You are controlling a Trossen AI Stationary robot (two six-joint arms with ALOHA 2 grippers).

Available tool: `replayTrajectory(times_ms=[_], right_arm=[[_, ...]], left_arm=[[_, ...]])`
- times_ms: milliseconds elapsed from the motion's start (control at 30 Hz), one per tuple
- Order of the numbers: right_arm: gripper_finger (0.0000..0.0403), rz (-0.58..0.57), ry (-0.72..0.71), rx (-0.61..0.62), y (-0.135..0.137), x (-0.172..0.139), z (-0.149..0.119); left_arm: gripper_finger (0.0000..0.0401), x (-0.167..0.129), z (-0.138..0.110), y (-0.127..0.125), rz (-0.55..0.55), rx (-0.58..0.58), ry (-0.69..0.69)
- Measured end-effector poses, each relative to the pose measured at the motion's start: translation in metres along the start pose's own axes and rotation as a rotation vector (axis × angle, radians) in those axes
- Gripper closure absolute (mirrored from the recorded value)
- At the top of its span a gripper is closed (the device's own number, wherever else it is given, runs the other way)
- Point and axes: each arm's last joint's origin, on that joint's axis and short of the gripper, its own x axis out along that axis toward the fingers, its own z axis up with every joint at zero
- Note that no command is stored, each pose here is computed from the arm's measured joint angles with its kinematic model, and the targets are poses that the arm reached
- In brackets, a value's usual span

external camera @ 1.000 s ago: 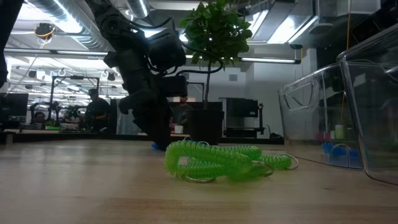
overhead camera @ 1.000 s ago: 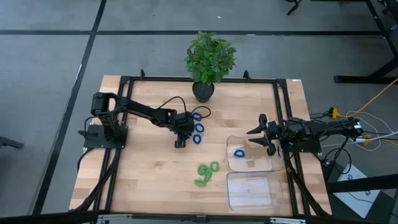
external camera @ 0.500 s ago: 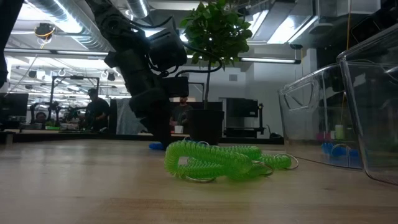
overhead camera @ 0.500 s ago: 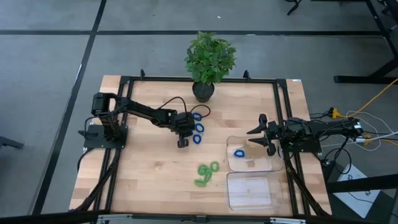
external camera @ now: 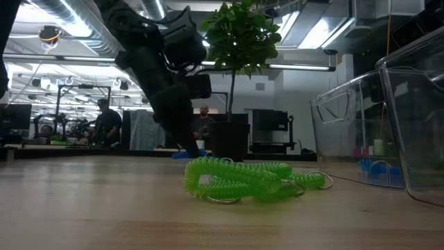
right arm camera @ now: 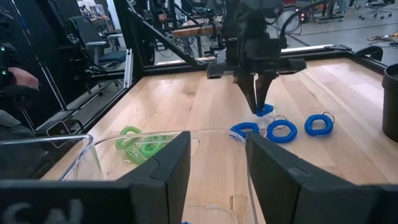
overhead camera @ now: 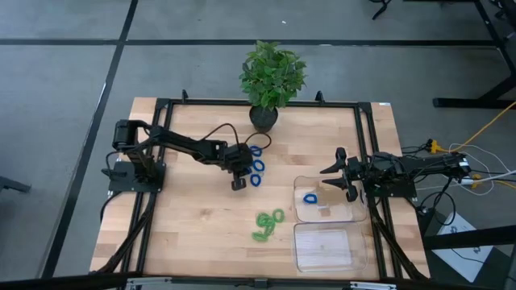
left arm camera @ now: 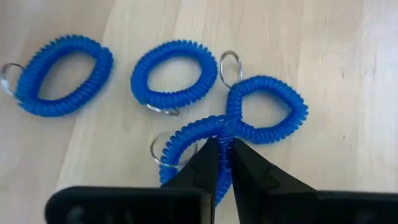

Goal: Sort spring keychains
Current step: Put the blue spring keychain in the top transparent bin

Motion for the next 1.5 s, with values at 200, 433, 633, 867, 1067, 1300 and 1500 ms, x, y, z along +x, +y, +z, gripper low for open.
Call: replayTrajectory(times_ms=[200, 433, 633, 867, 1067, 1300, 1500], right_arm=[[0.0249, 0.0, 0.0, 0.0, 0.0, 0.0, 0.0], [0.0249, 0.0, -0.001, 0.0, 0.0, 0.0, 0.0], [0.0249, 0.0, 0.0, 0.0, 0.0, 0.0, 0.0], [0.0249, 0.0, 0.0, 0.0, 0.0, 0.0, 0.0], [0.0249, 0.0, 0.0, 0.0, 0.0, 0.0, 0.0], [0.0249, 0.0, 0.0, 0.0, 0.0, 0.0, 0.0], [0.0249, 0.0, -0.001, 0.0, 0.0, 0.0, 0.0]], left_arm=[[0.0377, -0.017, 0.009, -0.006, -0.017, -0.002, -0.074], [0.0376, -0.045, 0.027, -0.01, -0.041, -0.004, -0.251], [0.0376, -0.073, 0.043, -0.012, -0.062, -0.002, -0.445], [0.0376, -0.106, 0.058, -0.015, -0.091, 0.002, -0.658], [0.0376, -0.128, 0.068, -0.017, -0.114, 0.005, -0.822], [0.0376, -0.139, 0.075, -0.018, -0.173, -0.022, -0.936], [0.0376, -0.139, 0.074, -0.021, -0.246, -0.031, -0.922]])
